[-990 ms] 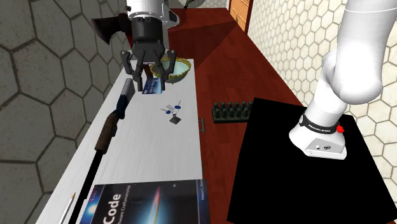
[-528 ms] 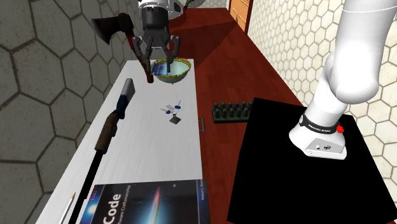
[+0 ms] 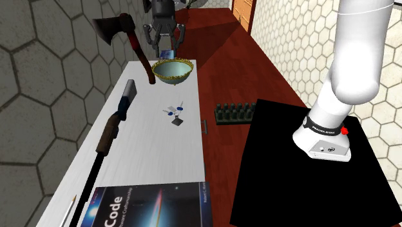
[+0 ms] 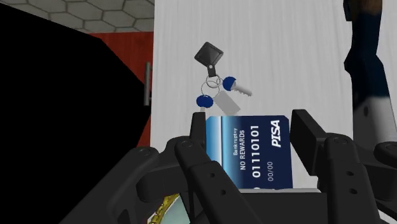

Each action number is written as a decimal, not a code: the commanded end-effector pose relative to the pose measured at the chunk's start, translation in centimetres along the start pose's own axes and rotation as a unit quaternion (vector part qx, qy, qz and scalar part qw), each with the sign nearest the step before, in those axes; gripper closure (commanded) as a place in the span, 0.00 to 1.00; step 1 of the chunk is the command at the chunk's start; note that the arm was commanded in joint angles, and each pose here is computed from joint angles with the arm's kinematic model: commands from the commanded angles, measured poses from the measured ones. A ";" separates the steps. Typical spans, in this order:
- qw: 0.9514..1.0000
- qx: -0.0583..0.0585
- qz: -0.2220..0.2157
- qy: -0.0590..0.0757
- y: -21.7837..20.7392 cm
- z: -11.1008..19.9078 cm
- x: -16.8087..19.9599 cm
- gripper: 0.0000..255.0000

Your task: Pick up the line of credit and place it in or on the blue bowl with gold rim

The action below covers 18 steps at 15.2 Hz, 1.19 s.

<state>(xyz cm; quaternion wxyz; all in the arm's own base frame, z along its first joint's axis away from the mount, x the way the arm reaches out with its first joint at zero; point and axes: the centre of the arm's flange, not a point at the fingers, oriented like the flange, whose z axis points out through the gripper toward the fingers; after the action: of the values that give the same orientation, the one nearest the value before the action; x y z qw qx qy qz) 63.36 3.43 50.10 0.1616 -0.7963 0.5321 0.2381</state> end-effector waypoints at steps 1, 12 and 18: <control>1.000 0.000 0.000 0.000 0.0 -1.7 2.1 1.00; 1.000 0.000 0.000 0.000 0.5 -1.8 8.5 1.00; 1.000 0.000 0.000 0.000 0.5 0.8 10.3 1.00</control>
<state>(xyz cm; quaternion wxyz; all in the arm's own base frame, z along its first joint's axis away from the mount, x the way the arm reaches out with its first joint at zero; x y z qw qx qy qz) 66.05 -4.23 44.24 0.1614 -0.7965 0.5317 0.2385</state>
